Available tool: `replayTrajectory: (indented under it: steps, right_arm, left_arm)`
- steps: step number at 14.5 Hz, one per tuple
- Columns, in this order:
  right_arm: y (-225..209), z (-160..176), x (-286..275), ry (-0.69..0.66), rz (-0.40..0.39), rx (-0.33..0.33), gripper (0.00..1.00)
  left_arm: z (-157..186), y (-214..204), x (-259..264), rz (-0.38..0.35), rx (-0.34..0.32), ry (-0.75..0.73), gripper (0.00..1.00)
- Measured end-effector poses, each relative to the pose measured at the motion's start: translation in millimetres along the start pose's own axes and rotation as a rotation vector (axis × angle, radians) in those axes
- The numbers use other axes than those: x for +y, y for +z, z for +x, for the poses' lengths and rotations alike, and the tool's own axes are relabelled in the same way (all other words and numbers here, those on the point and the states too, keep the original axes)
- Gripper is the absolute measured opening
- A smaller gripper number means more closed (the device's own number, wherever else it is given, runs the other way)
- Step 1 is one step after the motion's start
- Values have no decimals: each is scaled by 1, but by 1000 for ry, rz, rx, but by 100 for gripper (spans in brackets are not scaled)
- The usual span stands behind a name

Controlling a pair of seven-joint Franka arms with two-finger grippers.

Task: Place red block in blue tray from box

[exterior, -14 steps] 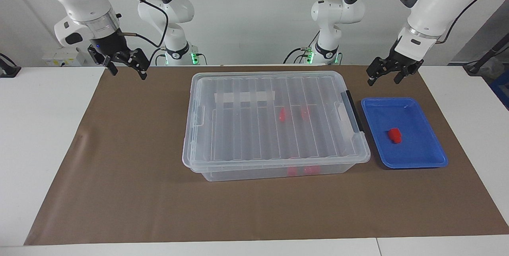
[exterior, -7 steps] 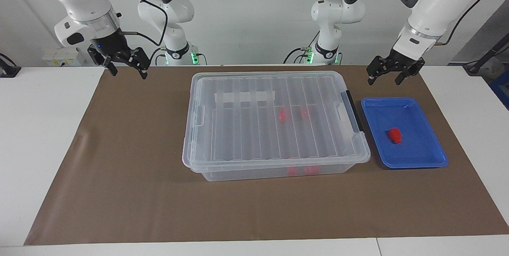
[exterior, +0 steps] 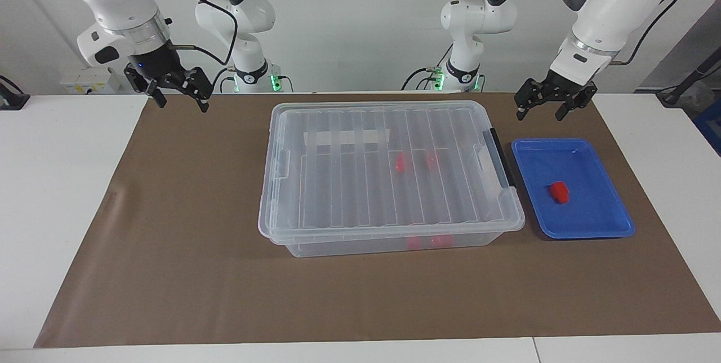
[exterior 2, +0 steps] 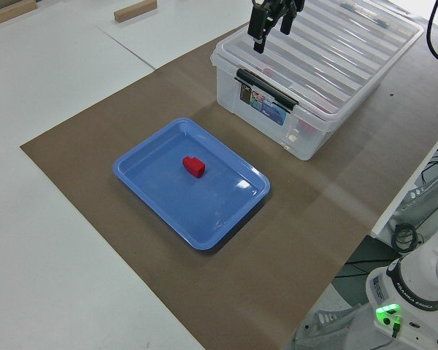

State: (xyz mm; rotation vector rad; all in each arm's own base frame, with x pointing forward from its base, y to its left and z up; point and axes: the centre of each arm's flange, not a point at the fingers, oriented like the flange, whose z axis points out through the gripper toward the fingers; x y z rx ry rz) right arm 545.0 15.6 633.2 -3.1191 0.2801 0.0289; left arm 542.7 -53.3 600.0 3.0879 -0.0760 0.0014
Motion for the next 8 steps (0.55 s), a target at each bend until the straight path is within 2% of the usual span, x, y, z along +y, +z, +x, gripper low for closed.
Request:
replayTrajectory:
  steps: [8]
  right_arm:
    - [0, 0, 0, 0, 0, 0, 100]
  left_arm:
    - [0, 0, -1, 0, -1, -2, 100]
